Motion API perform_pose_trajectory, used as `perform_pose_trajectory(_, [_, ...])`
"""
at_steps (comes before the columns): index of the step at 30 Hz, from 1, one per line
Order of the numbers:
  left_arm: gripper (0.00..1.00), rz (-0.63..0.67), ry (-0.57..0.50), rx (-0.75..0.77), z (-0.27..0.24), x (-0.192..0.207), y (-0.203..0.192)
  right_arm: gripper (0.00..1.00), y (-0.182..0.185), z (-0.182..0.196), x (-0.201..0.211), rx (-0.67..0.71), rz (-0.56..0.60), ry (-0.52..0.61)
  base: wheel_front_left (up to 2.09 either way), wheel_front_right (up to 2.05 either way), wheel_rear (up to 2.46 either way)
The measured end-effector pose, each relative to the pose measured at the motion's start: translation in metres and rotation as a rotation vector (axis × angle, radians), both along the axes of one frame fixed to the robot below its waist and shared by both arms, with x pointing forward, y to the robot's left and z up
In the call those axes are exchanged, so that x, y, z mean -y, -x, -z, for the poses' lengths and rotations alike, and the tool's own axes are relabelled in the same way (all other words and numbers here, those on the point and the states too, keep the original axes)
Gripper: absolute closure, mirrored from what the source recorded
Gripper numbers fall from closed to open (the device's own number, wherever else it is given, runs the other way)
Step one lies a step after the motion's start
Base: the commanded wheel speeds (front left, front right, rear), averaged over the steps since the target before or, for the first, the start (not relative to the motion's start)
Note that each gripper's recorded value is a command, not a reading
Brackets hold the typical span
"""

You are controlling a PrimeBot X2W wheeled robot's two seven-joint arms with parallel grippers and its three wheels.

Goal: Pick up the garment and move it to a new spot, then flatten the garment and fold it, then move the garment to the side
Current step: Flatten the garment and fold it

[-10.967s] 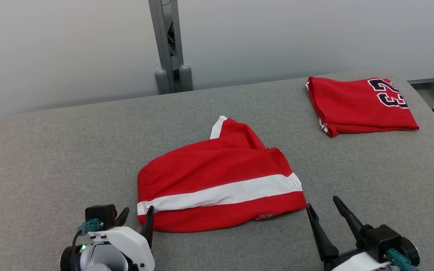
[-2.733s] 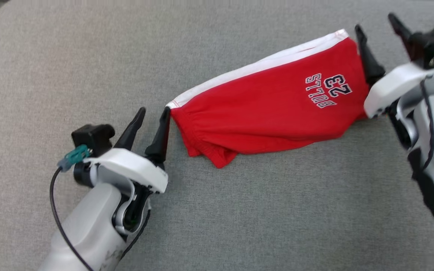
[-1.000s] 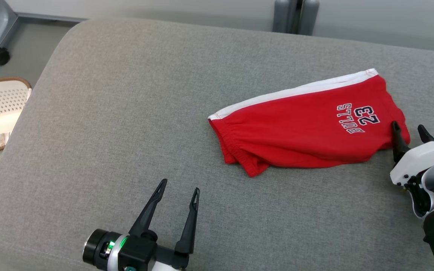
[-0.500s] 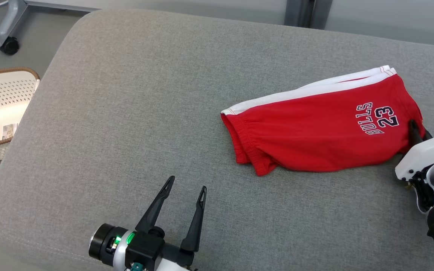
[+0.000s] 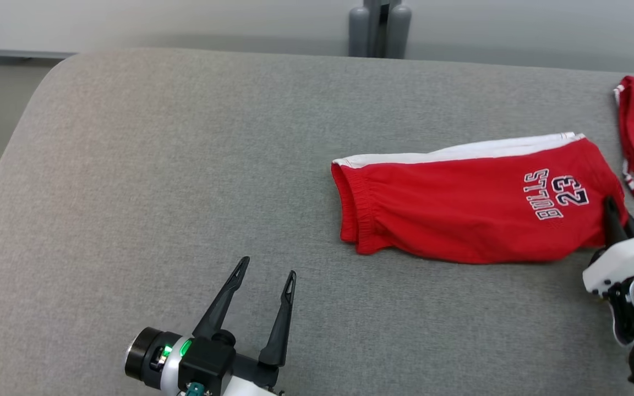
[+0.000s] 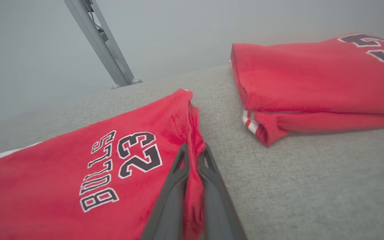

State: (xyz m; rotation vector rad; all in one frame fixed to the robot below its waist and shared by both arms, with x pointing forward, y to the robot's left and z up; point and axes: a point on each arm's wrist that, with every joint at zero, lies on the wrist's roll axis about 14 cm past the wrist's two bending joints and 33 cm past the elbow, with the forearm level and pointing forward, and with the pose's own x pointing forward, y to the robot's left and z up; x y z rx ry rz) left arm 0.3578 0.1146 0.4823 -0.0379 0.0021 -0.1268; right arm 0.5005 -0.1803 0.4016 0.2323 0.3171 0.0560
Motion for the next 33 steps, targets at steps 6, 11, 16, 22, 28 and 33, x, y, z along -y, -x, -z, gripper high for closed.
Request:
perform_pose_trajectory(6, [0.00, 0.032, 0.007, 0.016, -0.005, 0.011, 0.000, 1.00, 0.032, 0.004, 0.019, -0.011, 0.037, 0.006, 0.00, 0.00, 0.00])
perform_pose_trajectory(11, [0.00, 0.067, 0.012, 0.019, -0.006, 0.021, 0.005, 1.00, 0.036, -0.014, 0.026, 0.035, 0.053, 0.010, 0.00, 0.00, 0.00])
perform_pose_trajectory(16, [0.00, 0.069, 0.011, 0.027, -0.008, 0.021, 0.009, 1.00, 0.030, -0.038, 0.012, 0.111, -0.004, 0.045, 0.00, 0.00, 0.00])
perform_pose_trajectory(22, [0.00, 0.043, 0.011, 0.040, -0.013, 0.014, 0.015, 1.00, 0.025, -0.062, -0.041, 0.191, -0.134, 0.035, 0.00, 0.00, 0.00])
perform_pose_trajectory(28, [0.00, 0.019, 0.013, 0.042, -0.014, 0.008, 0.022, 1.00, 0.019, -0.086, -0.101, 0.238, -0.277, 0.018, 0.00, 0.00, 0.00])
perform_pose_trajectory(33, [0.00, 0.007, 0.015, 0.040, -0.013, 0.005, 0.026, 1.00, 0.020, -0.092, -0.145, 0.218, -0.394, 0.025, 0.00, 0.00, 0.00])
